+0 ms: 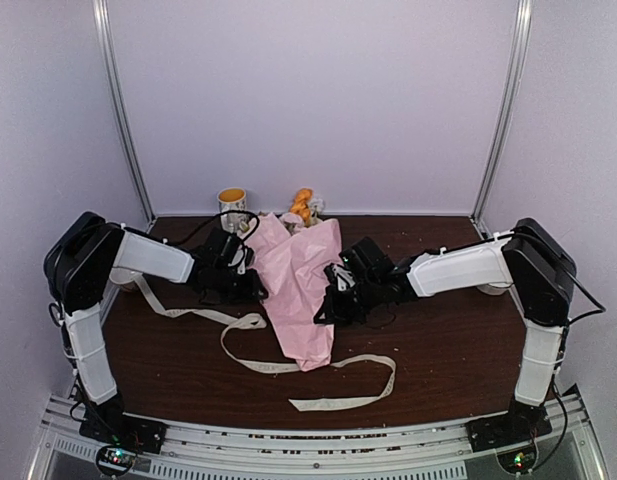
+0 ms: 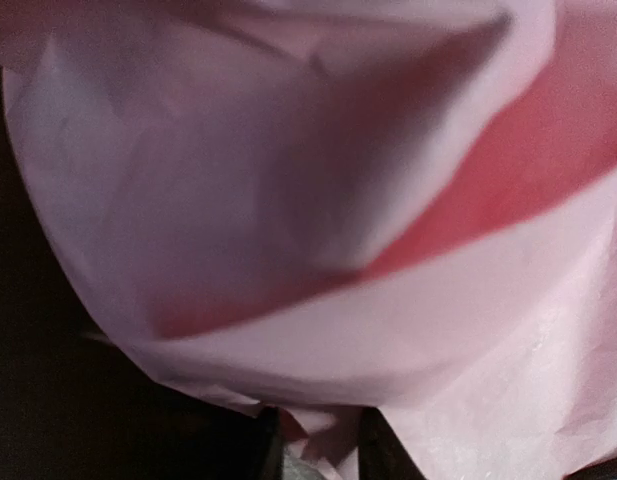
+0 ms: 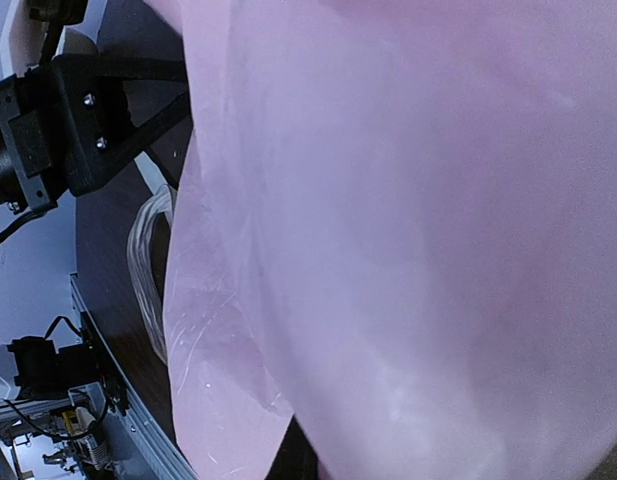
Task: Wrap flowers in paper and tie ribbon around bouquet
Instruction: Adjust the tied bouquet at the center of the board.
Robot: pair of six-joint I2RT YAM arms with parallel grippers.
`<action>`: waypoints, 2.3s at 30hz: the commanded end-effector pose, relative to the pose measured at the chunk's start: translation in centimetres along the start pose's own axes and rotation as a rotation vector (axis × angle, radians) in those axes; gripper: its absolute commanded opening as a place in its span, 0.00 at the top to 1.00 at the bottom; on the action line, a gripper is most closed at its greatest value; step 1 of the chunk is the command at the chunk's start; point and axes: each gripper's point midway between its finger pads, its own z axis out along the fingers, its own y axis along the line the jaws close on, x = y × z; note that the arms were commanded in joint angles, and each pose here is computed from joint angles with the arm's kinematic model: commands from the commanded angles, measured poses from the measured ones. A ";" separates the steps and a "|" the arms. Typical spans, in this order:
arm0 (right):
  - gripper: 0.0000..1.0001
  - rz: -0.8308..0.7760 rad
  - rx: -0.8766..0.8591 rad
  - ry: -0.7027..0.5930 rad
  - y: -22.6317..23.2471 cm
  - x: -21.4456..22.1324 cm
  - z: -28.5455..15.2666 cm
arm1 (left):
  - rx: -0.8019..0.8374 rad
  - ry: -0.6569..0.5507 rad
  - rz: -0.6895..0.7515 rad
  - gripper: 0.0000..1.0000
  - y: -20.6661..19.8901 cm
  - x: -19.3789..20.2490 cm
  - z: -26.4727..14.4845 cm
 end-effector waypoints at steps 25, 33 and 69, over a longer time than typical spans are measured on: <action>0.42 -0.282 0.340 -0.084 -4.0 1.2 -10.2 | 0.042 0.045 0.000 1.00 0.7 1.8 0.6; 0.51 -0.395 0.325 -0.045 0.8 -4.2 -2.7 | 0.083 0.040 0.035 1.00 -0.5 1.2 0.3; 0.66 -0.280 0.290 0.100 -1.6 0.0 6.7 | 0.239 -0.319 -0.005 0.32 -2.9 -1.6 -8.4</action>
